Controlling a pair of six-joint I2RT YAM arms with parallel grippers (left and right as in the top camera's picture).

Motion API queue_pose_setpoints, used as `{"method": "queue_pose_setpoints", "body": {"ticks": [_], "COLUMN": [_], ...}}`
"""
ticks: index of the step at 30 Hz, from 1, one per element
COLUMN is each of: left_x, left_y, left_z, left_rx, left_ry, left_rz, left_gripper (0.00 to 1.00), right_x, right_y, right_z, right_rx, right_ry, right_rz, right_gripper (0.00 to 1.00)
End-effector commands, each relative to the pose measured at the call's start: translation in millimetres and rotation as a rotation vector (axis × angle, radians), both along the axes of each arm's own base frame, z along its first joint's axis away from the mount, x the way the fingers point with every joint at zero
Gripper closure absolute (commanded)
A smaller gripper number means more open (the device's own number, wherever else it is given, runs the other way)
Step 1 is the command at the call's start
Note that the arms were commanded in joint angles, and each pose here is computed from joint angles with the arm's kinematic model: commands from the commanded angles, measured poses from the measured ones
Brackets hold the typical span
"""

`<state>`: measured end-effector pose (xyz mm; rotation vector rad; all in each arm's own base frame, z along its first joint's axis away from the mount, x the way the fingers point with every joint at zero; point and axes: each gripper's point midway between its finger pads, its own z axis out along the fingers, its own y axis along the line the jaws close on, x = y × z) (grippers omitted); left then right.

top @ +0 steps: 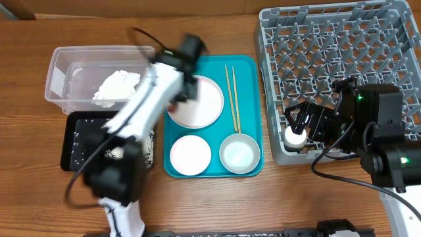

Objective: Sort waste into correct bins and load items into the dishwasher

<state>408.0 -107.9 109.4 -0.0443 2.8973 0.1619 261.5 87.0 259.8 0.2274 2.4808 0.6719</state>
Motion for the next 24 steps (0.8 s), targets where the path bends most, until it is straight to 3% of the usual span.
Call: {"method": "queue_pose_setpoints", "body": {"ticks": [1, 5, 6, 7, 8, 9, 10, 12, 17, 24], "left_x": [18.7, 23.8, 26.9, 30.9, 38.5, 41.1, 40.6, 32.5, 12.4, -34.7], "left_y": [95.4, 139.4, 142.4, 142.7, 140.2, 139.2, 140.9, 143.6, 111.1, 61.9], "left_z": [60.4, 47.2, 44.8, 41.9, 40.5, 41.4, 42.1, 47.7, 92.0, 156.2], "left_rx": [0.043, -0.024, -0.059, -0.097, -0.166, -0.19, -0.188, -0.178, -0.214, -0.226], "left_ry": [-0.193, -0.164, -0.161, -0.156, -0.16, -0.164, -0.161, -0.139, -0.158, -0.246], "left_rz": [0.352, 0.464, 0.458, 0.434, 0.372, 0.328, 0.305, 0.296, 0.157, 0.02], "left_gripper": [0.96, 0.96, 0.9, 0.71, 0.3, 0.03, 0.0, 0.05, 0.32, 0.34], "right_x": [0.8, 1.0, 1.0, 1.0, 1.0, 1.1, 1.1, 0.4, -0.5, 0.2], "right_y": [-0.4, -0.4, -0.4, -0.4, -0.4, -0.4, -0.4, -0.5, -0.6, -0.5], "right_z": [5.6, 5.7, 5.7, 5.7, 5.7, 5.8, 5.8, 5.1, 4.4, 5.0], "right_rx": [-0.009, -0.01, -0.01, -0.01, -0.009, -0.01, -0.01, -0.01, -0.01, -0.01], "right_ry": [-0.02, -0.021, -0.021, -0.021, -0.021, -0.022, -0.022, -0.017, -0.013, -0.017], "right_rz": [0.003, 0.003, 0.003, 0.003, 0.003, 0.003, 0.003, 0.003, 0.003, 0.003], "right_gripper": [0.0, 0.0, 0.0, 0.0, 0.0, 0.0, 0.0, 0.0, 0.0, 0.0]}}
